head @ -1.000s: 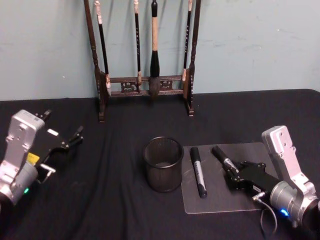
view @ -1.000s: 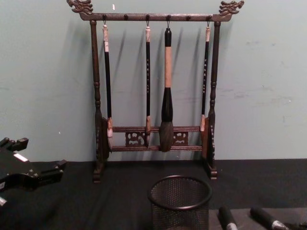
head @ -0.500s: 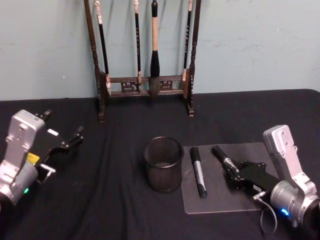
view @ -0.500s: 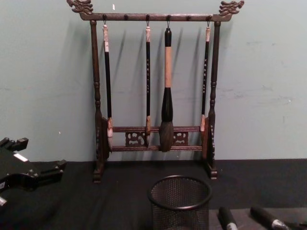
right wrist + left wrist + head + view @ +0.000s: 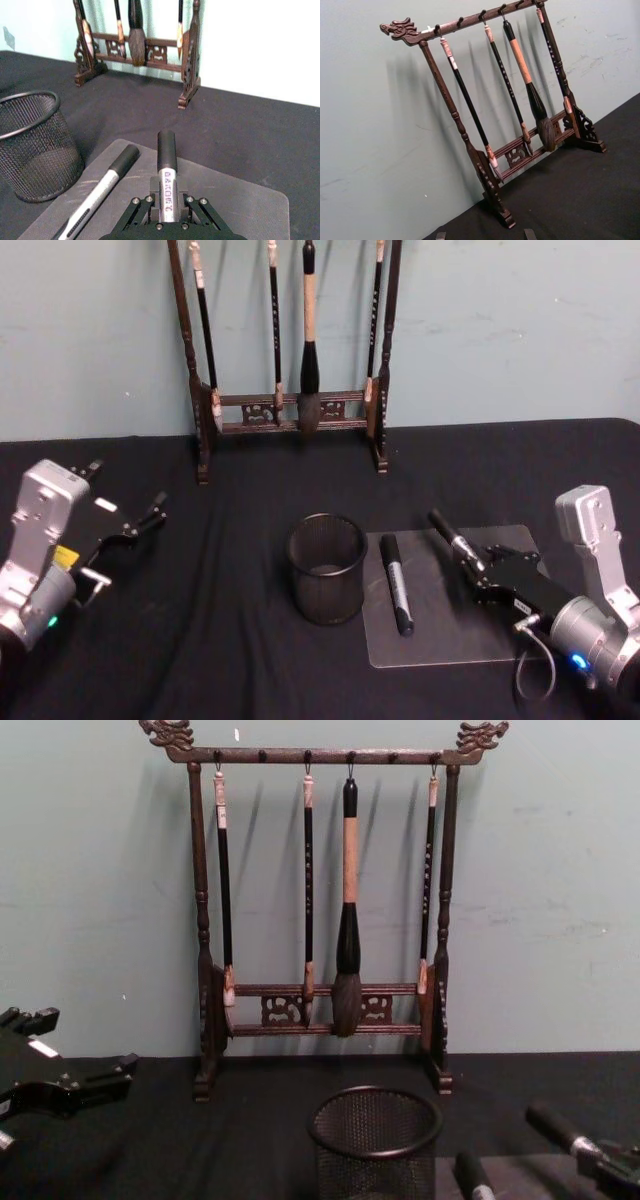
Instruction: Pick up the water-based marker from the table and place it into the pen holder.
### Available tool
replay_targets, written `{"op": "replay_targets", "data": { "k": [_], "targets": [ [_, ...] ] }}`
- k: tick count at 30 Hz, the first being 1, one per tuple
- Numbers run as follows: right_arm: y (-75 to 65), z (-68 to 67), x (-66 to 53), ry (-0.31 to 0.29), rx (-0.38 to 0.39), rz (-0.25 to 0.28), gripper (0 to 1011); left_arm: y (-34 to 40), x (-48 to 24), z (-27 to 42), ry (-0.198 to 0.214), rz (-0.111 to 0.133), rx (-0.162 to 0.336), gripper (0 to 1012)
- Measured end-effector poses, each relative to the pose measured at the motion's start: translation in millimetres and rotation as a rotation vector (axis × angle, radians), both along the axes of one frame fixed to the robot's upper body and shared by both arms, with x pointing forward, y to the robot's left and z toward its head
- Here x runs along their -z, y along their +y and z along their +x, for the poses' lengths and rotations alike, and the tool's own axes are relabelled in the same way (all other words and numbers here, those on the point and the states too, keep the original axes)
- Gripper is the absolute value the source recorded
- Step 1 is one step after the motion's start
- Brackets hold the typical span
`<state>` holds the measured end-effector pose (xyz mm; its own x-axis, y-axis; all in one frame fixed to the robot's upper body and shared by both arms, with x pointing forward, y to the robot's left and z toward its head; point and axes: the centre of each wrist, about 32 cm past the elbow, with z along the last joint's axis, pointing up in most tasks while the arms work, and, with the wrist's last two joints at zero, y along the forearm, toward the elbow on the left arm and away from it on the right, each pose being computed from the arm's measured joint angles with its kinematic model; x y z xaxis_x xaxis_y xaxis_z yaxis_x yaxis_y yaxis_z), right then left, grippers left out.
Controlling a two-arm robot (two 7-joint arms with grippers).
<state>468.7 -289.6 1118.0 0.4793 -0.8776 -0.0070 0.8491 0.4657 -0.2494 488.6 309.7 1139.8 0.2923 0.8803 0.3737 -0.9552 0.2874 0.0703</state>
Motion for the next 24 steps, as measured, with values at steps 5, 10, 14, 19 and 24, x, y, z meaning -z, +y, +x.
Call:
{"op": "replay_targets", "data": {
  "k": [5, 10, 14, 19, 24],
  "targets": [
    [-2.2, -1.9, -1.0, -0.026, -0.005, 0.028, 197, 0.0, 0.0, 0.0, 0.0, 0.0, 0.0, 1009],
    [-3.9, -3.4, -2.3, -0.048, -0.012, 0.05, 197, 0.0, 0.0, 0.0, 0.0, 0.0, 0.0, 1009],
    [-4.4, -4.7, -4.3, -0.069, -0.021, 0.058, 197, 0.0, 0.0, 0.0, 0.0, 0.0, 0.0, 1009],
    [-4.3, -6.5, -8.3, -0.09, -0.032, 0.062, 197, 0.0, 0.0, 0.0, 0.0, 0.0, 0.0, 1009],
    [-3.4, -6.4, -13.0, -0.104, -0.04, 0.063, 197, 0.0, 0.0, 0.0, 0.0, 0.0, 0.0, 1009]
  ]
}}
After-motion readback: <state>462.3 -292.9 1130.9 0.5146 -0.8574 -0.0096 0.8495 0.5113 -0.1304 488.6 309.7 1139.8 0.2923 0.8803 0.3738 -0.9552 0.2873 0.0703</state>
